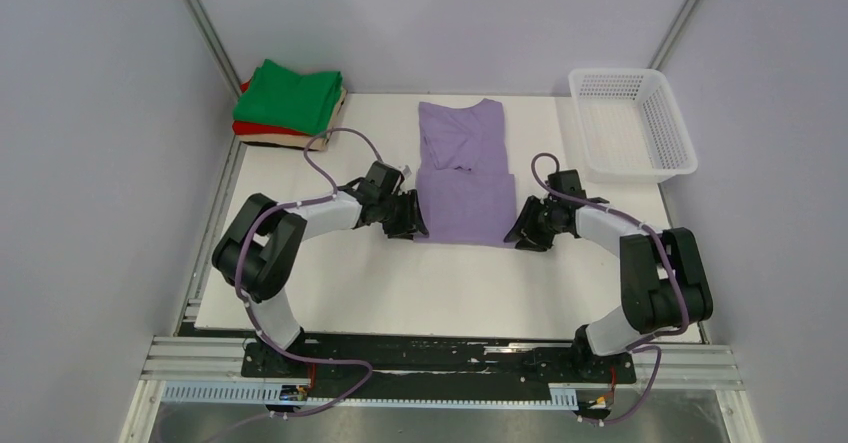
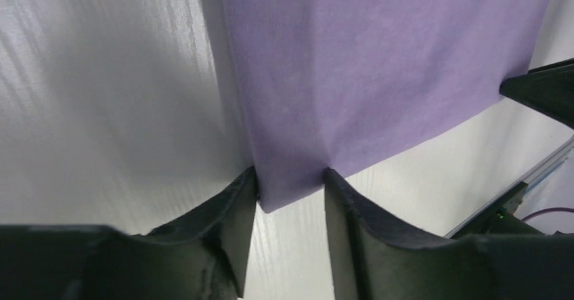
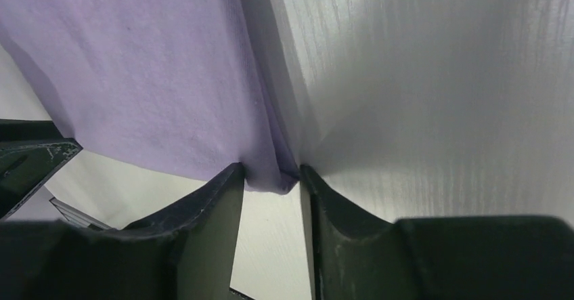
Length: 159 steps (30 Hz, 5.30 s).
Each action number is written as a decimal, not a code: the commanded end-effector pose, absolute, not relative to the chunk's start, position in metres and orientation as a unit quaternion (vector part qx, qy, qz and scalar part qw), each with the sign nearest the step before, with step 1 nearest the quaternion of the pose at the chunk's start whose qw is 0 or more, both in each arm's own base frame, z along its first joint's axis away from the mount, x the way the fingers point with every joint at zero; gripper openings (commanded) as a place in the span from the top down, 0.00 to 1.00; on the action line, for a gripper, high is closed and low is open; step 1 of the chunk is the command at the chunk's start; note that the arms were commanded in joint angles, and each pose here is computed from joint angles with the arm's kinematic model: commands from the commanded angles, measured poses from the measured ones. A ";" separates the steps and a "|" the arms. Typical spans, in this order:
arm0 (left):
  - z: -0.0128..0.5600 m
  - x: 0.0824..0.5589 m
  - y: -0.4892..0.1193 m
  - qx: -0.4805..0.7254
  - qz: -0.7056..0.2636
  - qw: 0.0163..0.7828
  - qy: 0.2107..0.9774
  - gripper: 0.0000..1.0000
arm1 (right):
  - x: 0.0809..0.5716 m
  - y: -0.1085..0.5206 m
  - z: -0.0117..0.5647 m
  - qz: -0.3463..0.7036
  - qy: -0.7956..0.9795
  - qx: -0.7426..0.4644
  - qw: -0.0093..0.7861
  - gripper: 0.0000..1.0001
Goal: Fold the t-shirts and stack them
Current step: Grab one side of the 2/3 rectangular tshirt with both arms, then fold the long partially folded tshirt into a neat square, then smooth out wrinkles on the folded tshirt
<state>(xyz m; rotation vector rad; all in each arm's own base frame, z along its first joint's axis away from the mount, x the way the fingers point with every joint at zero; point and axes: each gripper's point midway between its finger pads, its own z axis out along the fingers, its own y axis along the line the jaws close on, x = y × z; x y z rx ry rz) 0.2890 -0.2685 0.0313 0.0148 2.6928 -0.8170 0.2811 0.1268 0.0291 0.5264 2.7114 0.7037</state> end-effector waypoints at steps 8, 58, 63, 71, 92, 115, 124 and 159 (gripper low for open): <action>-0.002 0.279 -0.271 -0.002 -0.265 0.140 0.954 0.97 | 0.278 0.130 0.008 0.219 0.949 0.179 0.139 0.82; 0.191 0.490 -0.224 -0.053 -0.401 0.357 0.842 1.00 | 0.471 0.140 0.199 0.430 0.857 0.087 0.272 1.00; 0.160 0.531 -0.227 -0.070 -0.414 0.334 0.844 1.00 | 0.508 0.137 0.177 0.419 0.860 0.105 0.273 1.00; 0.103 0.600 -0.216 -0.134 -0.387 0.325 0.852 0.86 | 0.575 0.132 0.126 0.405 0.859 0.143 0.278 0.98; 0.157 0.563 -0.269 -0.059 -0.365 0.354 0.859 0.00 | 0.535 0.167 0.178 0.436 0.844 0.079 0.302 0.00; 0.033 0.504 -0.273 -0.083 -0.330 0.217 0.915 0.00 | 0.515 0.195 0.023 0.379 0.891 0.175 0.180 0.00; 0.099 0.404 -0.265 -0.017 -0.307 0.257 0.916 0.00 | 0.440 0.201 0.090 0.367 0.898 0.103 0.222 0.00; 0.081 0.287 -0.262 -0.013 -0.345 0.223 0.912 0.00 | 0.250 0.196 0.070 0.382 0.905 0.121 0.145 0.00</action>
